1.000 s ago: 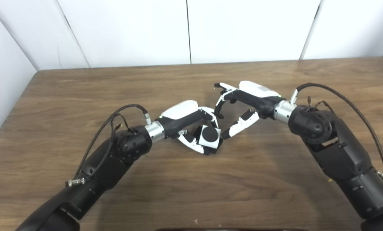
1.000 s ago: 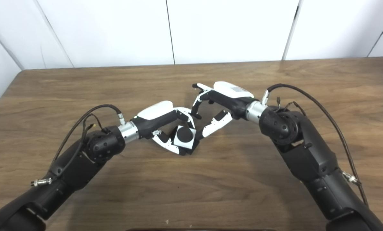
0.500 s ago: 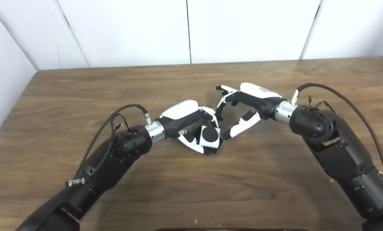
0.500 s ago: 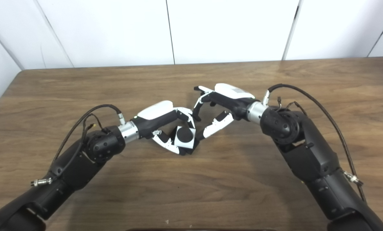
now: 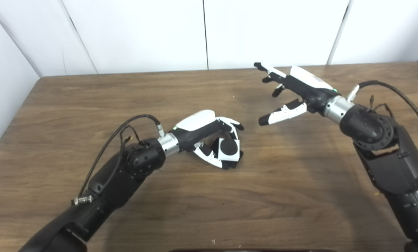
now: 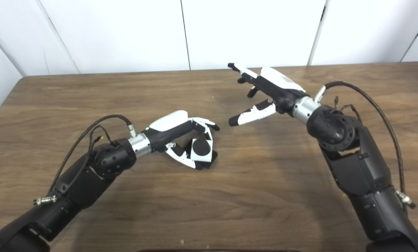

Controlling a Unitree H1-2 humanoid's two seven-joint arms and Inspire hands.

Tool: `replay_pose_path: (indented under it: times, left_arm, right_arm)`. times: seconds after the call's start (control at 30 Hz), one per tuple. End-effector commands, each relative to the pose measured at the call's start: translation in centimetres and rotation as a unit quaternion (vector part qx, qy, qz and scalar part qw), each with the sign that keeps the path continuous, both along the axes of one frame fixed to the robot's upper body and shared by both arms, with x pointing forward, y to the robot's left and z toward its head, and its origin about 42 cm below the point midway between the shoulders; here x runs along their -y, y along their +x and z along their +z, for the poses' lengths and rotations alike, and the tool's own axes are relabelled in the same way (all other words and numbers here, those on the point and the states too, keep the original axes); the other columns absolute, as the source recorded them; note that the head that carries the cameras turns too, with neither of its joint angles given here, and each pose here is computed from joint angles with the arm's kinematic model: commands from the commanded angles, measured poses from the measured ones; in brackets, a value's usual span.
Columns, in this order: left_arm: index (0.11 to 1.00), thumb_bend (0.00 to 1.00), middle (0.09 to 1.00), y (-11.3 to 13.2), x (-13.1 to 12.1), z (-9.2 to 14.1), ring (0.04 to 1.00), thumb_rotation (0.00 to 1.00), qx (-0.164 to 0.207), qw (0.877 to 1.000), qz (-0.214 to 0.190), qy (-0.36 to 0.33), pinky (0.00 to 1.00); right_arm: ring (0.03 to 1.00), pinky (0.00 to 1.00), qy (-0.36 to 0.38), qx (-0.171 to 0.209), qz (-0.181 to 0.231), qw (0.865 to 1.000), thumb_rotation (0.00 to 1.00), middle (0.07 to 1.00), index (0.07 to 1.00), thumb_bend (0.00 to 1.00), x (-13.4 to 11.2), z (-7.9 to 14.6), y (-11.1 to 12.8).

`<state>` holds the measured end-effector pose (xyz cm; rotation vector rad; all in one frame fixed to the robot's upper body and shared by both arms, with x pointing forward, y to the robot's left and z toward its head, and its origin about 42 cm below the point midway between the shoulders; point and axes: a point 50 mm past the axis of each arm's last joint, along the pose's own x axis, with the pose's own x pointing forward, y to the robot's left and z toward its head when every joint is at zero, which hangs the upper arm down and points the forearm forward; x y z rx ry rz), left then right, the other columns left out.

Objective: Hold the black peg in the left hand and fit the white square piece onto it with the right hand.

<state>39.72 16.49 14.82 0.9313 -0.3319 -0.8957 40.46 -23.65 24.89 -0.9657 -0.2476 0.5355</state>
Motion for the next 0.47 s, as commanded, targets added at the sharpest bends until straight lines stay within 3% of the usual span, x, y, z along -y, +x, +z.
replay_pose_path:
  times: [0.0, 0.3, 0.33, 0.37, 0.43]
  left_arm:
    - [0.495, 0.52, 0.861, -3.4, -2.5, -6.5, 0.898, 0.07, -0.124, 0.986, 0.025, 0.108, 0.84]
    - [0.497, 0.52, 0.872, -5.1, -3.9, -7.2, 0.888, 0.08, -0.115, 0.983, 0.108, 0.09, 0.83]
    - [0.568, 0.7, 0.876, -5.2, -4.0, -7.3, 0.888, 0.13, -0.116, 0.983, 0.114, 0.089, 0.83]
    - [0.612, 0.81, 0.878, -5.5, -4.0, -7.4, 0.889, 0.17, -0.119, 0.981, 0.123, 0.089, 0.83]
    - [0.642, 0.86, 0.881, -6.0, -4.1, -7.8, 0.883, 0.19, -0.117, 0.979, 0.137, 0.09, 0.82]
  right_arm:
    - [0.893, 0.69, 0.015, 0.043, -0.005, 0.999, 0.52, 0.979, 0.999, 0.93, 0.8, 2.1, -0.2]
    - [0.885, 0.71, 0.081, 0.06, -0.042, 0.994, 0.5, 0.955, 0.98, 0.94, 2.1, 0.4, -2.1]
    - [0.896, 0.71, 0.088, 0.062, -0.045, 0.993, 0.51, 0.961, 0.982, 0.94, 2.2, 0.3, -2.3]
    - [0.903, 0.72, 0.095, 0.064, -0.051, 0.992, 0.51, 0.964, 0.984, 0.94, 2.3, 0.2, -2.6]
    - [0.909, 0.74, 0.103, 0.068, -0.063, 0.99, 0.49, 0.969, 0.988, 0.91, 2.5, 0.0, -3.1]
